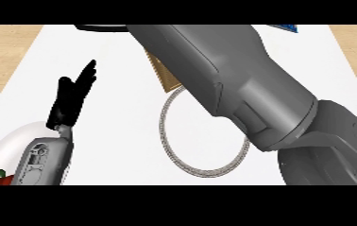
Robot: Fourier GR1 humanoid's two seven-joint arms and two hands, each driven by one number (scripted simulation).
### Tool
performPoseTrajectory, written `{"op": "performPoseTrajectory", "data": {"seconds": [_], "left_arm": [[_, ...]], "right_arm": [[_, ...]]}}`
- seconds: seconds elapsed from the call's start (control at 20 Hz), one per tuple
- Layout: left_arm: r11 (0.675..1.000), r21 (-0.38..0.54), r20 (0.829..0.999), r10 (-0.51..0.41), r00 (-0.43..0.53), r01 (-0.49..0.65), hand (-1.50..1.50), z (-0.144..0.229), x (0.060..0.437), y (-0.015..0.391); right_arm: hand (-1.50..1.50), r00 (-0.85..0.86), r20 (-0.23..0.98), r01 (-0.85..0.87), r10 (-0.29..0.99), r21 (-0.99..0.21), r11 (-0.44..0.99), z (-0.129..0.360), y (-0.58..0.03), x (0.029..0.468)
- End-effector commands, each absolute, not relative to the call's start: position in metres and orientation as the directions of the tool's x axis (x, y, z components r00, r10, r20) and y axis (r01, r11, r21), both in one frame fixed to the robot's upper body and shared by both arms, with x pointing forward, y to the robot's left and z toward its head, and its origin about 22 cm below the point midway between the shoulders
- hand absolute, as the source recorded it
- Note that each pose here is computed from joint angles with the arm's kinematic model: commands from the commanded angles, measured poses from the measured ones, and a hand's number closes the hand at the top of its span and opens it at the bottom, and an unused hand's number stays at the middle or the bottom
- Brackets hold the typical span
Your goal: Pick the lemon from the placemat and place it in the basket
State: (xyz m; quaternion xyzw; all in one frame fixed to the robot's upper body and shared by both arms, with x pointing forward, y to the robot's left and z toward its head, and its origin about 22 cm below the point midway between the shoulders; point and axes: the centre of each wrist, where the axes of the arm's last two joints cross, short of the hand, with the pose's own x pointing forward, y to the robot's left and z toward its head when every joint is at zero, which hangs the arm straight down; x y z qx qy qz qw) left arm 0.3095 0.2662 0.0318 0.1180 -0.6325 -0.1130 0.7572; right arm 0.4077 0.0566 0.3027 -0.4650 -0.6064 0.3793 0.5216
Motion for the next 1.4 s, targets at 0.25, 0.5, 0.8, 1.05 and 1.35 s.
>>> {"op": "performPoseTrajectory", "data": {"seconds": [0.25, 0.5, 0.8, 1.05, 1.35], "left_arm": [[0.947, 0.321, 0.932, -0.321, 0.169, 0.028, 0.00, 0.041, 0.305, 0.279], [0.949, 0.316, 0.930, -0.314, 0.192, 0.020, 0.00, 0.030, 0.305, 0.271], [0.953, 0.303, 0.936, -0.300, 0.183, 0.010, 0.00, 0.030, 0.298, 0.273], [0.949, 0.309, 0.930, -0.315, 0.191, 0.059, 0.00, 0.038, 0.298, 0.265], [0.948, 0.318, 0.931, -0.313, 0.185, 0.007, 0.00, 0.028, 0.298, 0.272]], "right_arm": [[1.50, -0.082, 0.298, 0.113, 0.951, -0.945, 0.306, 0.261, 0.010, 0.440], [1.50, -0.060, 0.274, 0.077, 0.960, -0.958, 0.278, 0.217, -0.001, 0.447], [-1.50, 0.056, 0.481, -0.034, 0.875, -0.875, 0.483, 0.200, -0.017, 0.453], [-1.50, 0.005, 0.556, 0.020, 0.831, -0.831, 0.556, 0.198, -0.021, 0.455], [-1.50, -0.075, 0.669, 0.178, 0.739, -0.720, 0.670, 0.186, -0.037, 0.457]]}}
